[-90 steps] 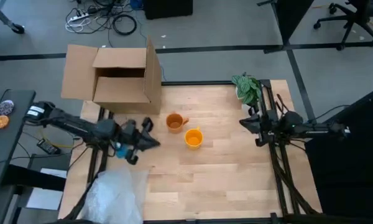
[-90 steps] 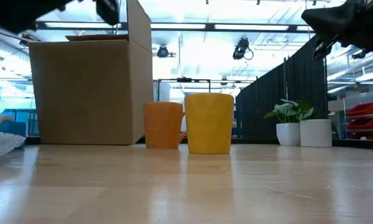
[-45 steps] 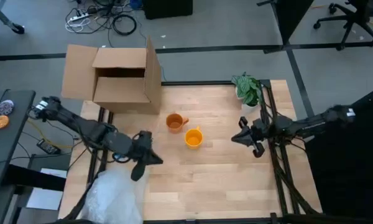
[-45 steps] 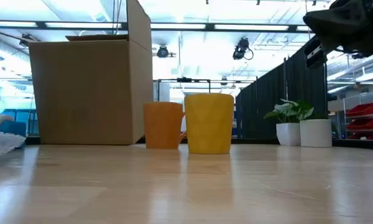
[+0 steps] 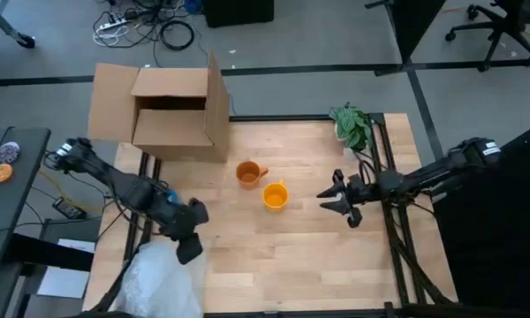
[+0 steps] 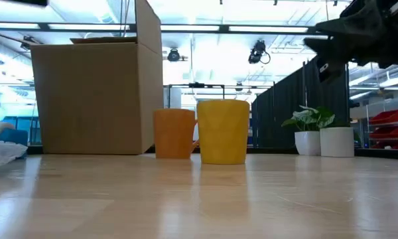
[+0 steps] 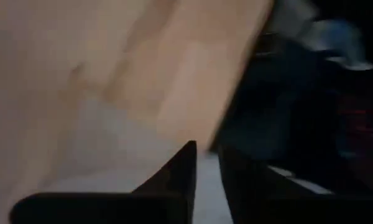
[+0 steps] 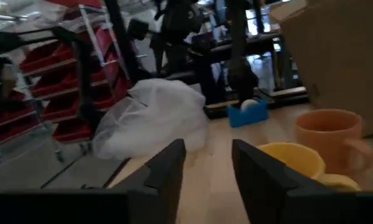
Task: Wrap mug
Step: Wrap the yellow mug using the transparent bubble wrap
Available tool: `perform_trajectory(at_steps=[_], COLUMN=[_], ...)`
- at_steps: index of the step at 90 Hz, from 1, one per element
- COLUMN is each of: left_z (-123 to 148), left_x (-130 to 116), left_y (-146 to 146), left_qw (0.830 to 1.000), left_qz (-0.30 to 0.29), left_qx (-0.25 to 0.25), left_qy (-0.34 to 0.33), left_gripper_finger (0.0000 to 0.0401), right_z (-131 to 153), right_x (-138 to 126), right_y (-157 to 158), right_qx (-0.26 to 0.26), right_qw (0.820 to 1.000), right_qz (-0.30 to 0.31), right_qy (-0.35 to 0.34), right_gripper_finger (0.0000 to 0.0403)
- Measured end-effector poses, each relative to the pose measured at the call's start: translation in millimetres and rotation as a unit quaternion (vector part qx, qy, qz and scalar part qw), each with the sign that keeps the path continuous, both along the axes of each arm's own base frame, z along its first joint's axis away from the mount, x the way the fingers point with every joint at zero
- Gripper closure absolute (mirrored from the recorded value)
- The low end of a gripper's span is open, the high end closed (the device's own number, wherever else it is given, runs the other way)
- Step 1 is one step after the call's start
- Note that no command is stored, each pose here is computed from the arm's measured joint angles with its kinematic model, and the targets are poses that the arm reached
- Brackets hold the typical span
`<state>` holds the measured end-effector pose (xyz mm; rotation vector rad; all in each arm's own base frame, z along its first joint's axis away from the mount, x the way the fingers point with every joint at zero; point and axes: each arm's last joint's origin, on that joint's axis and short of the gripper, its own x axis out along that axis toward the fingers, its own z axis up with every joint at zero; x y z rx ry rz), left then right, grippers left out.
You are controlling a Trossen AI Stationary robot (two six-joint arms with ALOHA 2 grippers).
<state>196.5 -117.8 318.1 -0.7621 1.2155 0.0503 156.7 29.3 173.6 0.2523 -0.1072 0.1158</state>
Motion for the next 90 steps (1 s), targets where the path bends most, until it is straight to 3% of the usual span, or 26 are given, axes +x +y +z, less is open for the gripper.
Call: perform_trajectory(at_steps=[21,32,39,44,62,90], left_z=[-6,-16,-24,-29,-22,16], left_x=[5,5,7,7,7,-16], left_y=[-4,-24,-40,-54,-89,-126], left_qw=[1.0,0.992,0.969,0.954,0.946,0.965], left_qz=[-0.01,-0.007,0.01,0.026,0.016,0.056], left_qx=[0.005,-0.073,-0.147,-0.168,-0.145,-0.012], left_qy=[0.011,0.104,0.198,0.248,0.289,0.257], left_gripper_finger=[0.0229,0.0219,0.0223,0.0228,0.0244,0.0245], right_z=[-6,-7,-8,-8,-8,-9], right_x=[6,7,8,8,8,8], right_y=[0,-4,-7,-9,-10,-6], right_qx=[-0.007,-0.025,-0.033,-0.035,-0.038,-0.031], right_qw=[1.0,0.997,0.994,0.992,0.99,0.992], right_qz=[-0.025,-0.072,-0.106,-0.124,-0.135,-0.12], right_qy=[0.006,0.007,0.011,0.012,0.014,0.018], right_gripper_finger=[0.0159,0.0127,0.0113,0.0105,0.0089,0.0087])
